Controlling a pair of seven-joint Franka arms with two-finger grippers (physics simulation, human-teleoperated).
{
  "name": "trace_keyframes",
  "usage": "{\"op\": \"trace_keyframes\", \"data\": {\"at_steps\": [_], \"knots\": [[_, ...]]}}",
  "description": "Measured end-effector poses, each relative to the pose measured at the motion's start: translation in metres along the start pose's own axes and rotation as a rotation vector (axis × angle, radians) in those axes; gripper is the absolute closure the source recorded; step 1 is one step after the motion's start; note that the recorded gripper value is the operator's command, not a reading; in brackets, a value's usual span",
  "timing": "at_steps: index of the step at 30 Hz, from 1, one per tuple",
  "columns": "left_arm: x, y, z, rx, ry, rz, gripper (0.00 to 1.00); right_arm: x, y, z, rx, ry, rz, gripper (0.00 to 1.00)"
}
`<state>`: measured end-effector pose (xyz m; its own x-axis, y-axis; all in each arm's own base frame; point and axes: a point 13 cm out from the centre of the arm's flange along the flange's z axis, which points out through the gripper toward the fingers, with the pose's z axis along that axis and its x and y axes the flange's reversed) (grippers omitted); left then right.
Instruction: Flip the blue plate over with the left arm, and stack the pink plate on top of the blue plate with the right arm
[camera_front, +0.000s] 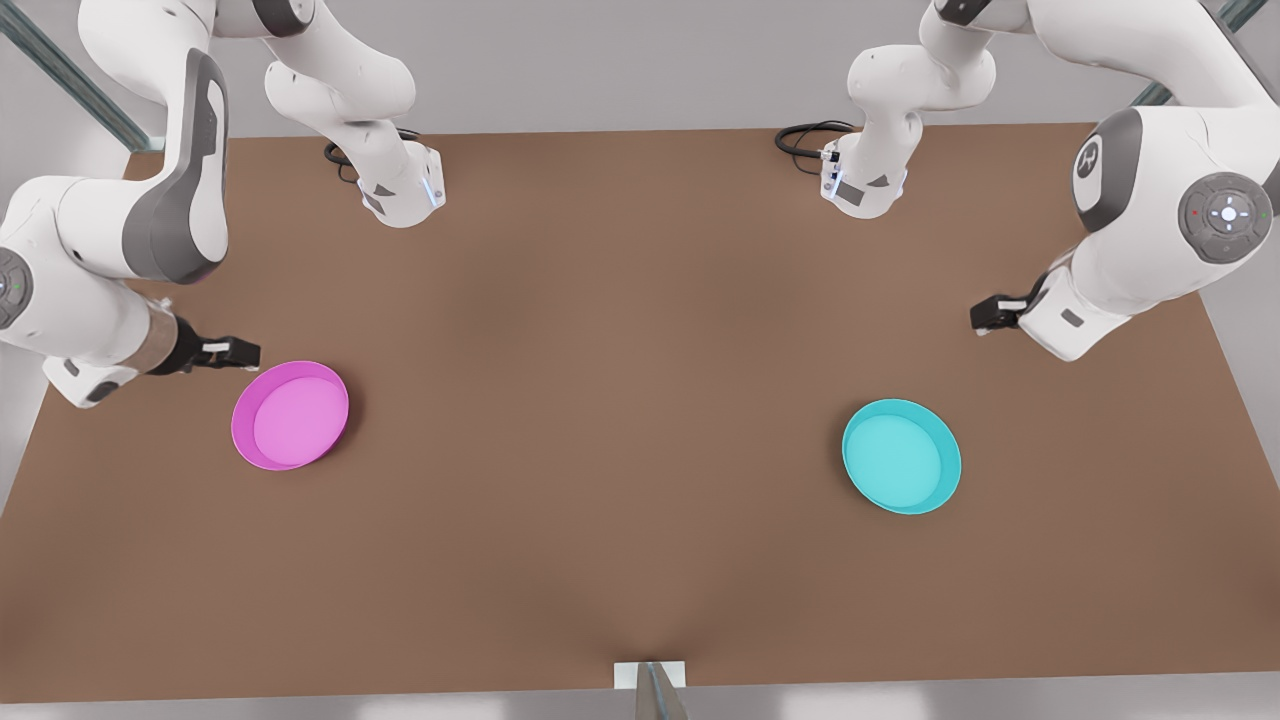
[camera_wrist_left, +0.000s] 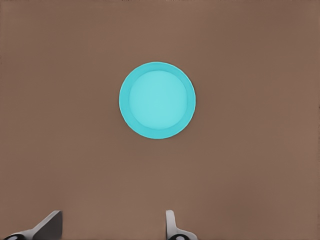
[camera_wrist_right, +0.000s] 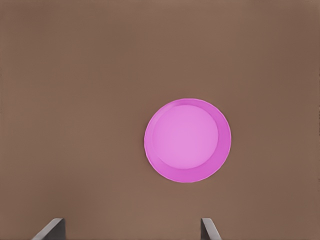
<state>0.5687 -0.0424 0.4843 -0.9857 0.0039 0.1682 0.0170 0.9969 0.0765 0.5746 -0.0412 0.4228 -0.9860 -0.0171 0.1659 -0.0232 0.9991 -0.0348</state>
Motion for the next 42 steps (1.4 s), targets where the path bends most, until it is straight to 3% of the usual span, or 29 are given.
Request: {"op": "trace_keyframes", "data": {"at_steps": [3,6,8,11,15,19,21,25,33,35,42], "knots": [[-0.021,0.005,0.031,0.008,0.034,-0.026,0.0,-0.011,-0.003,0.005,0.003,-0.023,-0.005,0.0],[-0.081,0.07,0.18,0.138,0.184,-0.147,0.0,-0.027,-0.028,0.072,-0.013,0.073,0.03,0.0],[-0.092,0.107,0.273,0.25,0.231,-0.198,0.0,-0.034,-0.084,0.141,-0.044,0.142,0.107,0.0],[-0.099,0.114,0.355,0.352,0.209,-0.182,0.0,-0.038,-0.159,0.222,-0.123,0.16,0.207,0.0],[-0.112,0.109,0.408,0.394,0.114,-0.109,0.0,-0.056,-0.185,0.271,-0.174,0.101,0.215,0.0],[-0.121,0.111,0.431,0.388,0.036,-0.024,0.0,-0.065,-0.199,0.292,-0.179,0.05,0.182,0.0],[-0.126,0.112,0.434,0.382,0.002,0.016,0.25,-0.041,-0.207,0.296,-0.195,0.051,0.183,0.0],[-0.131,0.11,0.43,0.376,-0.036,0.084,0.24,-0.002,-0.216,0.314,-0.212,0.046,0.18,0.0],[-0.137,0.08,0.421,0.392,-0.059,0.176,0.28,-0.013,-0.215,0.354,-0.194,-0.034,0.115,0.0],[-0.138,0.078,0.422,0.392,-0.061,0.185,0.58,-0.017,-0.216,0.357,-0.197,-0.052,0.108,0.0],[-0.141,0.072,0.43,0.385,-0.067,0.212,0.6,-0.02,-0.213,0.36,-0.204,-0.077,0.071,0.0]]}}
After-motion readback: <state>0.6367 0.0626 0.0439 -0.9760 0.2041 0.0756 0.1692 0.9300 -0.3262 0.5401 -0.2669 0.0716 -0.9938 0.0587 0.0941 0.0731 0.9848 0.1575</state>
